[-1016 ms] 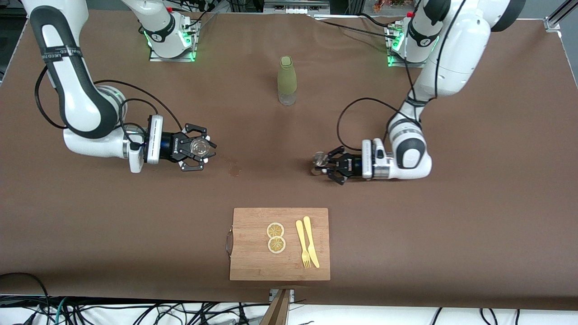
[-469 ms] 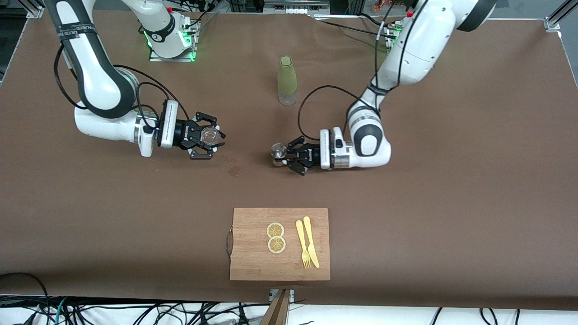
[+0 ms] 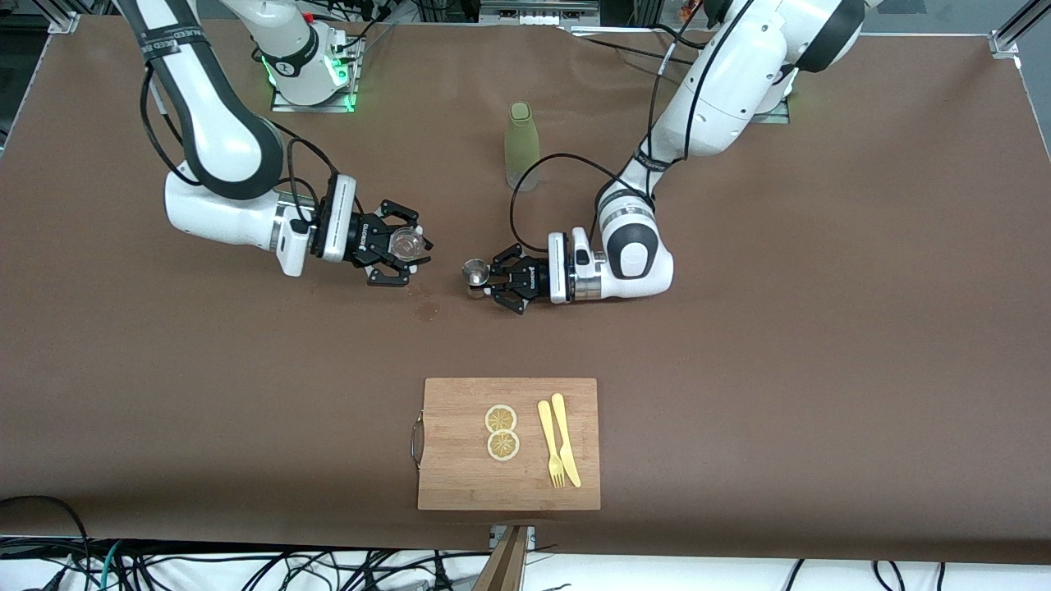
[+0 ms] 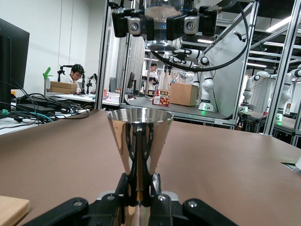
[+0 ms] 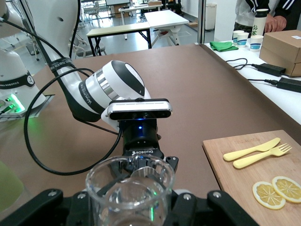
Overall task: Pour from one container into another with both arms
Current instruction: 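Lift the glass with the right gripper while the left gripper brings the jigger, then tilt the glass over the jigger with the right gripper to pour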
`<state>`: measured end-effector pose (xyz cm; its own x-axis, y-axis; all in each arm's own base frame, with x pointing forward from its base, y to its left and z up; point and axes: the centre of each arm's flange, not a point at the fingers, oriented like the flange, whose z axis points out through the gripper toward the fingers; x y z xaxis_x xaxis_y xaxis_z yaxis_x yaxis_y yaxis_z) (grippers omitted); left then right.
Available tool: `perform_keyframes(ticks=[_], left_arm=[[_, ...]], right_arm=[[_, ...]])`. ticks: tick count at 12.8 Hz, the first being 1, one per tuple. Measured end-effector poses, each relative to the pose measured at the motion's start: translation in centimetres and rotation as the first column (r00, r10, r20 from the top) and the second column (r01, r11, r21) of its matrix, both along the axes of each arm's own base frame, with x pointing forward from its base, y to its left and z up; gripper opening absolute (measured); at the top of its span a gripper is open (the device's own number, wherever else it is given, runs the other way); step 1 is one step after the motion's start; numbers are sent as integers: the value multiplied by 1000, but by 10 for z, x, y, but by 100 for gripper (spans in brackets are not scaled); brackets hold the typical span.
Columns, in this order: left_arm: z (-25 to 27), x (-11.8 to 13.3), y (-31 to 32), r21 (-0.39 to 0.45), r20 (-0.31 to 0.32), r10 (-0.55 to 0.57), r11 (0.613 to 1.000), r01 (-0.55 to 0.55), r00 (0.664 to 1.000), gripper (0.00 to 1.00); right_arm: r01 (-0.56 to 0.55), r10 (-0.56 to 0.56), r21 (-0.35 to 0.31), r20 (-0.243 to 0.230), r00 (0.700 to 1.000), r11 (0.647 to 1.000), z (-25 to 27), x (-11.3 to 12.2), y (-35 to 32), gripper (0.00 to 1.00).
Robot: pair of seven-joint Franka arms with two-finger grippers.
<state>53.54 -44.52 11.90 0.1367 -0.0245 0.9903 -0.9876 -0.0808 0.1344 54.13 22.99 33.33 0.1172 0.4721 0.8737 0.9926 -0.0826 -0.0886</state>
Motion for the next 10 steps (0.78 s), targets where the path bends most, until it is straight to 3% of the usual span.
perform_keyframes(ticks=[8,10], left_arm=[[-8,1,-4,25,4,7,1000,-7,1000,21],[-5,3,-8,37,13,11,999,-12,1000,21]], right_arm=[[30,-26,-75,57,998,997,1,-4,20,24],[21,-13,-120,68,998,993,3,-4,22,23]])
